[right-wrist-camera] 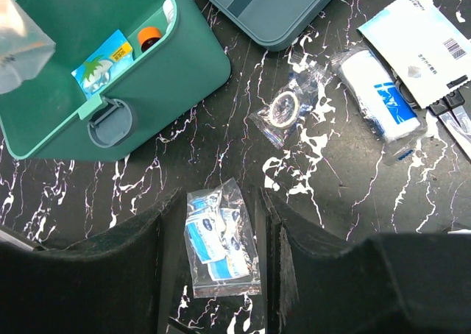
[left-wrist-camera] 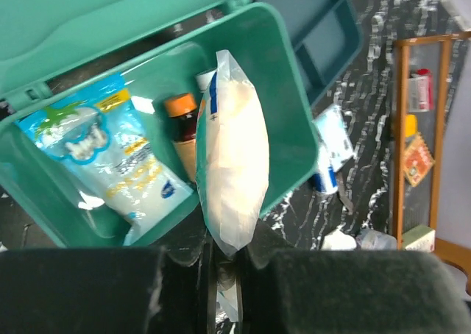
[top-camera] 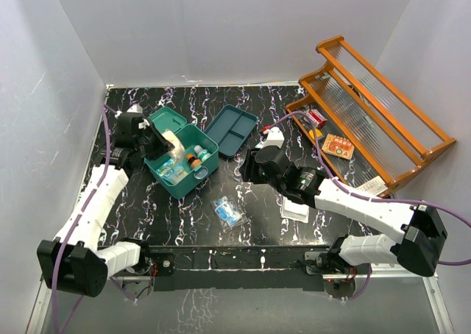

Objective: Organize the medicine kit

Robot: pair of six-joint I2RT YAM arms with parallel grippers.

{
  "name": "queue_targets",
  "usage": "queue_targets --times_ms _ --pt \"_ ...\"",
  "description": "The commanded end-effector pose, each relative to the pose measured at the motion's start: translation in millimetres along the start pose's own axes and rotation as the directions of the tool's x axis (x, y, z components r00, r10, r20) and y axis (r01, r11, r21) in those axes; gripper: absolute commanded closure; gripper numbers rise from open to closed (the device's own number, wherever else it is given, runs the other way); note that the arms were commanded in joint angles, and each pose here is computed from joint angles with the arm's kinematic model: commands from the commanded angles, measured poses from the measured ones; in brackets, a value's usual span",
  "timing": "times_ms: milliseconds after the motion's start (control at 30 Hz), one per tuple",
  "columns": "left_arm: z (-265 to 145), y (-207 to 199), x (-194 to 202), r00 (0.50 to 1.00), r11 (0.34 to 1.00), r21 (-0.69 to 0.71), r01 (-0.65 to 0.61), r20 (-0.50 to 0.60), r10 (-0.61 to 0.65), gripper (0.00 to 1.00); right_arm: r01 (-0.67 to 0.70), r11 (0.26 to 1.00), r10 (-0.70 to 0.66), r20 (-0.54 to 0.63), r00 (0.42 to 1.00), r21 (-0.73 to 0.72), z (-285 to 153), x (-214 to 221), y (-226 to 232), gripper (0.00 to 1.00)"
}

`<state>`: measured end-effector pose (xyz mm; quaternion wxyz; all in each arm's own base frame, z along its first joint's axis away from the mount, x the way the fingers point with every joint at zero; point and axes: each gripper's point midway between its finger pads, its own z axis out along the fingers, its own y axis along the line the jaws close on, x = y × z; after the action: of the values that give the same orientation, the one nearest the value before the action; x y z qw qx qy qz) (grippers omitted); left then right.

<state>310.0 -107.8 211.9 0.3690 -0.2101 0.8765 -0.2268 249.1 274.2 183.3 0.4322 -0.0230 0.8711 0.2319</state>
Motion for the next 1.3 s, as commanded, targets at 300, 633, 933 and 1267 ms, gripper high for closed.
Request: queue_targets --times_ms 300,633,933,1267 --pt "47.3 45.9 51.4 0.963 0.995 -0.086 0.041 -0.262 -0.063 0.89 -0.007 1.0 0.008 0.065 0.998 -0.008 -4.1 -18.2 0.6 0.59" --pt "64.3 70.7 63.7 0.947 0.983 -0.181 0.018 -0.311 -0.075 0.8 -0.01 1.0 0.011 0.044 0.999 -0.011 -0.9 -11.7 -0.4 0.59" --pt "56.6 89.2 60.4 0.949 0.959 -0.28 -0.042 -0.312 -0.049 0.72 -0.015 1.0 0.015 0.047 0.999 -0.009 0.3 -11.3 -2.8 0.59" --pt "23.8 81.3 30.7 0.962 0.94 -0.325 -0.107 -0.272 0.015 0.52 -0.018 1.0 0.019 0.045 0.999 -0.013 0.3 -10.5 -3.5 0.59"
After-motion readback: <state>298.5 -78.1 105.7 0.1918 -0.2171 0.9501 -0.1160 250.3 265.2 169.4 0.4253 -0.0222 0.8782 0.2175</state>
